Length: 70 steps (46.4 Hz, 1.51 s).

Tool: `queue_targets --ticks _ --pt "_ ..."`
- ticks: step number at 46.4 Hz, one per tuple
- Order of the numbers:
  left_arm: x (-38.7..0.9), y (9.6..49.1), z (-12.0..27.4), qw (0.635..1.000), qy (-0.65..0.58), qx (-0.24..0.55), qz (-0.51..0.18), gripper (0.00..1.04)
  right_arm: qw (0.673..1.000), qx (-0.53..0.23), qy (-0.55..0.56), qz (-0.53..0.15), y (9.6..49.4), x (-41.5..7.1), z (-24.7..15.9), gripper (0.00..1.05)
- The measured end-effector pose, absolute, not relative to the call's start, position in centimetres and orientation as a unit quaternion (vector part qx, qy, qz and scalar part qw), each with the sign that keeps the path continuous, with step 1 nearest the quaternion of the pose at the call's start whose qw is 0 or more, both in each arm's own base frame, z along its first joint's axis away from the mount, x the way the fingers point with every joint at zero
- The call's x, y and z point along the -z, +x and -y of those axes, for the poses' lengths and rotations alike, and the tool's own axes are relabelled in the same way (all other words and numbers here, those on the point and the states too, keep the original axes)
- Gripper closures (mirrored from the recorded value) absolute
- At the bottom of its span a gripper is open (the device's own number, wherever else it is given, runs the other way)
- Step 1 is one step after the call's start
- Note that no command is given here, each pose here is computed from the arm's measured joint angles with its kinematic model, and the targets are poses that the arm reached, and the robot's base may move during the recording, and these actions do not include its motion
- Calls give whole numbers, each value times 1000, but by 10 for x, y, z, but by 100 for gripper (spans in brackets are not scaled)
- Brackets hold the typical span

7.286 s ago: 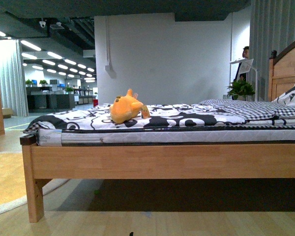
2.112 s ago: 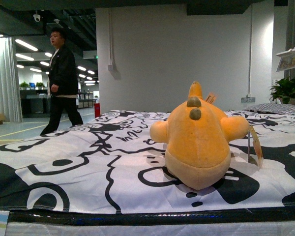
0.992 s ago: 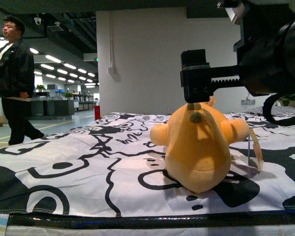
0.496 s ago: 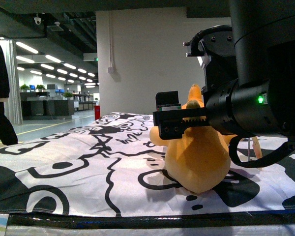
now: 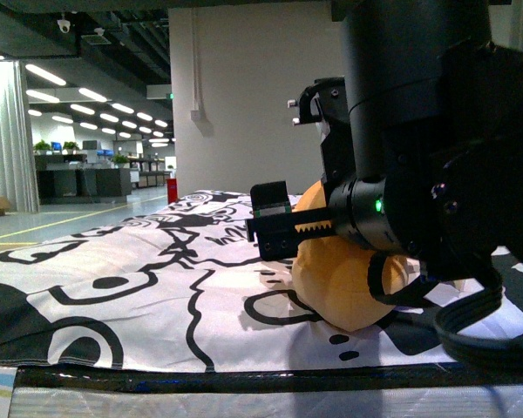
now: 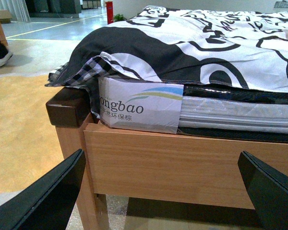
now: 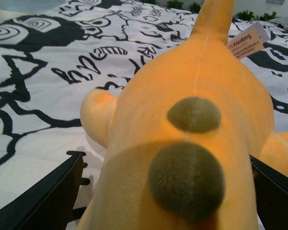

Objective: Put away toys

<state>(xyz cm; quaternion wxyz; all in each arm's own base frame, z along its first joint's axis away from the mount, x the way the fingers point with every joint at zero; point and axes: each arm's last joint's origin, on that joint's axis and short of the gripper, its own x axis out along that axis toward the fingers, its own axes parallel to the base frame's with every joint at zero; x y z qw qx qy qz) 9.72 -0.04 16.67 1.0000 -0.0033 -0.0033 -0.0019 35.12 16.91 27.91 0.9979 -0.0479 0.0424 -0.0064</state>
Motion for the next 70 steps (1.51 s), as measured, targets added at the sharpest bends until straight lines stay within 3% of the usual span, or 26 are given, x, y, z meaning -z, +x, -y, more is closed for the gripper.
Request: queue_targets --ticks 16,25,30,38,45,53,70 --pt "-167 97 0 1000 -3 2 3 6 996 23 -57 -60 356 -260 -161 7" --pt "-167 97 0 1000 -3 2 3 6 996 22 -50 -64 352 -256 -158 39" --pt "-167 97 0 1000 -3 2 3 6 997 13 -36 -64 348 -261 -157 52" --pt "-167 97 0 1000 -3 2 3 6 998 -21 -16 -49 339 -285 -145 78" --pt "-167 97 0 1000 -3 2 3 6 998 -65 0 -16 314 -319 -122 94" --pt "-167 97 0 1000 -3 2 3 6 995 -99 17 6 272 -339 -76 96" --pt "-167 97 0 1000 -3 2 3 6 982 -179 56 37 152 -313 -8 97"
